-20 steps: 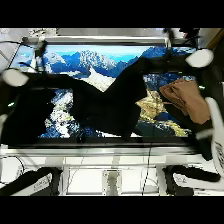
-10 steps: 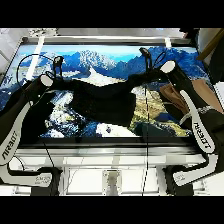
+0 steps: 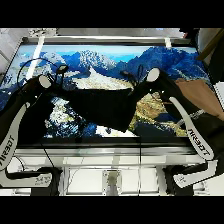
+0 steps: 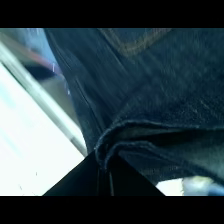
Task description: Fold the clothes and pants, and hang the long-sleeved shirts on hangers.
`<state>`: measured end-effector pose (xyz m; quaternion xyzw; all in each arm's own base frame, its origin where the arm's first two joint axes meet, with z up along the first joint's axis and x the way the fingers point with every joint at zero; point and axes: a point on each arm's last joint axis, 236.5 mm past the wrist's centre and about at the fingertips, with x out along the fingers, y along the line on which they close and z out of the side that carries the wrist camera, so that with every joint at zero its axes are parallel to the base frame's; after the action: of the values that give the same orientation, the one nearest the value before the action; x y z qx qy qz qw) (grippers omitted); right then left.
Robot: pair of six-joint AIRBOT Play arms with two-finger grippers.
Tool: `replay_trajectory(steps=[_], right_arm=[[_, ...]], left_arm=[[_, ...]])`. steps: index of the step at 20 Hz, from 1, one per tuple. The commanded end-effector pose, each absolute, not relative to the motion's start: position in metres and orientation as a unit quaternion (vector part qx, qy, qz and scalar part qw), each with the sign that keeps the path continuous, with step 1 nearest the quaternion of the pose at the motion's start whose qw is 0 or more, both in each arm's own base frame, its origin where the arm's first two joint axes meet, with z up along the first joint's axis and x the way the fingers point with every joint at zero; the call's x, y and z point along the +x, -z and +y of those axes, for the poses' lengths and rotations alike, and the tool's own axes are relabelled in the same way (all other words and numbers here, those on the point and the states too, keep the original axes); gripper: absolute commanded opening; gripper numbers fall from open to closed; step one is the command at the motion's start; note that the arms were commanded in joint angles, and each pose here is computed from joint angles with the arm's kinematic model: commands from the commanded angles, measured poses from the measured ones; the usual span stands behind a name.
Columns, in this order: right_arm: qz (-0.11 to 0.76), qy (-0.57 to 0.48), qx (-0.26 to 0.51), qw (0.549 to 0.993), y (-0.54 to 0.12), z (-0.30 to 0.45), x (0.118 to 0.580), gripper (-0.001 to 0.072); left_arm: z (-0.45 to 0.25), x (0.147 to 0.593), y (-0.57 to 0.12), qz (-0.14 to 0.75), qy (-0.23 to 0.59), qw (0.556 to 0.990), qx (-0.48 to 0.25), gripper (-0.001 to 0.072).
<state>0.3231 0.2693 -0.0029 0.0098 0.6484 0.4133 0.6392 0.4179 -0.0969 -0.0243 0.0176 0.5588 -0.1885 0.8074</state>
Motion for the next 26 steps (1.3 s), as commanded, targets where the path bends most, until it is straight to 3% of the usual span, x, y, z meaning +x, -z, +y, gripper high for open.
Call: replay_trajectory(steps=[1, 7, 8, 9, 10, 11, 13, 15, 20, 23, 24, 25, 26], right_arm=[[0.704, -0.393, 0.004, 0.591, 0.046, 0.268, 0.276, 0.001], [0.705, -0.365, 0.013, 0.608, 0.097, 0.278, 0.256, 0.0011], [0.7, -0.366, 0.025, 0.612, 0.094, 0.283, 0.259, 0.0017], [0.698, -0.37, 0.043, 0.611, 0.09, 0.289, 0.26, 0.0128], [0.7, -0.376, 0.049, 0.605, 0.084, 0.293, 0.257, 0.0337], [0.707, -0.388, 0.05, 0.589, 0.075, 0.295, 0.251, 0.0452], [0.719, -0.417, 0.037, 0.554, 0.05, 0.295, 0.238, 0.0452], [0.713, -0.435, 0.005, 0.55, 0.019, 0.284, 0.241, 0.0452], [0.622, -0.389, 0.063, 0.677, -0.062, 0.221, 0.305, 0.0451], [0.598, -0.335, 0.15, 0.713, -0.067, 0.18, 0.332, 0.0452], [0.603, -0.324, 0.186, 0.705, -0.057, 0.173, 0.333, 0.0488], [0.613, -0.308, 0.228, 0.691, -0.04, 0.167, 0.332, 0.0615], [0.625, -0.293, 0.259, 0.676, -0.021, 0.163, 0.328, 0.0622]], left_arm=[[-0.068, 0.396, 0.043, 0.604, 0.158, 0.778, 0.068, 0.002], [-0.066, 0.392, 0.061, 0.621, 0.157, 0.765, 0.069, 0.0023], [-0.068, 0.392, 0.067, 0.626, 0.156, 0.762, 0.064, 0.0084], [-0.068, 0.391, 0.07, 0.63, 0.154, 0.759, 0.061, 0.0343], [-0.068, 0.391, 0.071, 0.631, 0.153, 0.758, 0.06, 0.0662], [-0.068, 0.39, 0.069, 0.633, 0.149, 0.758, 0.054, 0.0689], [-0.067, 0.385, 0.06, 0.634, 0.149, 0.757, 0.053, 0.0691], [-0.067, 0.379, 0.044, 0.631, 0.152, 0.759, 0.055, 0.069], [-0.063, 0.368, -0.017, 0.587, 0.151, 0.793, 0.063, 0.069], [-0.061, 0.365, -0.049, 0.553, 0.148, 0.818, 0.064, 0.069], [-0.061, 0.364, -0.055, 0.545, 0.148, 0.823, 0.065, 0.069], [-0.061, 0.364, -0.059, 0.54, 0.148, 0.826, 0.065, 0.069], [-0.061, 0.363, -0.063, 0.537, 0.147, 0.828, 0.065, 0.069]])
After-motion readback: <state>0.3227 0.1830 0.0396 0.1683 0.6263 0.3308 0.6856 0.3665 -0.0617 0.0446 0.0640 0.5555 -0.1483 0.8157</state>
